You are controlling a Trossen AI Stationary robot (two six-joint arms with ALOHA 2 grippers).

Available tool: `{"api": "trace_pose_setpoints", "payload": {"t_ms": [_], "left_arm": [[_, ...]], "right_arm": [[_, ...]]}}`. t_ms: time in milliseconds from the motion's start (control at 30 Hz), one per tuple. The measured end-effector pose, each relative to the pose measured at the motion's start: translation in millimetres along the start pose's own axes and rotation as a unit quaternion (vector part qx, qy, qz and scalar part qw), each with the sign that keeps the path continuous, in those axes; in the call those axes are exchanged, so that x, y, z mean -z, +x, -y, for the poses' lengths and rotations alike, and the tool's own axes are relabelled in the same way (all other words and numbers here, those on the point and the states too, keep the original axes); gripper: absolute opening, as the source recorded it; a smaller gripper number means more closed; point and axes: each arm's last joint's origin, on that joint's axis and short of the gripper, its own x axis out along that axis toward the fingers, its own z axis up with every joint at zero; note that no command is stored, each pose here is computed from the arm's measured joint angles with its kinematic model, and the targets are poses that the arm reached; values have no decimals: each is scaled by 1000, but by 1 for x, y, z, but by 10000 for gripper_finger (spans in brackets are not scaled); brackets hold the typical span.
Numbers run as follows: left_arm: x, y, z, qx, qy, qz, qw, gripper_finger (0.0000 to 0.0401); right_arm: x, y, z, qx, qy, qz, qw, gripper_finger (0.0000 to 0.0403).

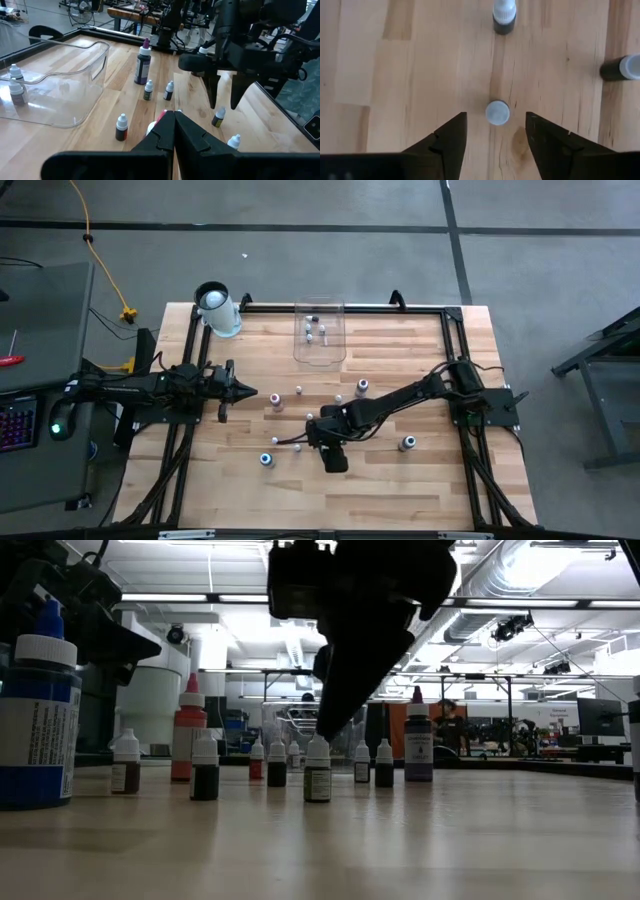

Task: Pick & Place food coloring
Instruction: Put the small yellow food coloring bottle into the container

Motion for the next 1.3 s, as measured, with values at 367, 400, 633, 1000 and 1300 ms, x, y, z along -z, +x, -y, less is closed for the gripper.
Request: {"api": "trace_pose_setpoints", "payload": {"t_ms": [367,400,633,1000,1300], "left_arm": [[0,0,0,0,0,0,1000,1],[0,0,0,0,0,0,1000,1],[0,0,0,1,0,0,1000,1],[0,0,0,1,0,1,1000,1],[0,0,0,1,0,0,1000,1]], "right_arm": [[0,5,1,3,2,3,1000,166],[0,5,1,4,2,1,1000,163],[0,5,1,1,2,2,1000,142],[0,8,2,3,2,-1,1000,135],[0,8,2,5,2,-1,1000,133]]}}
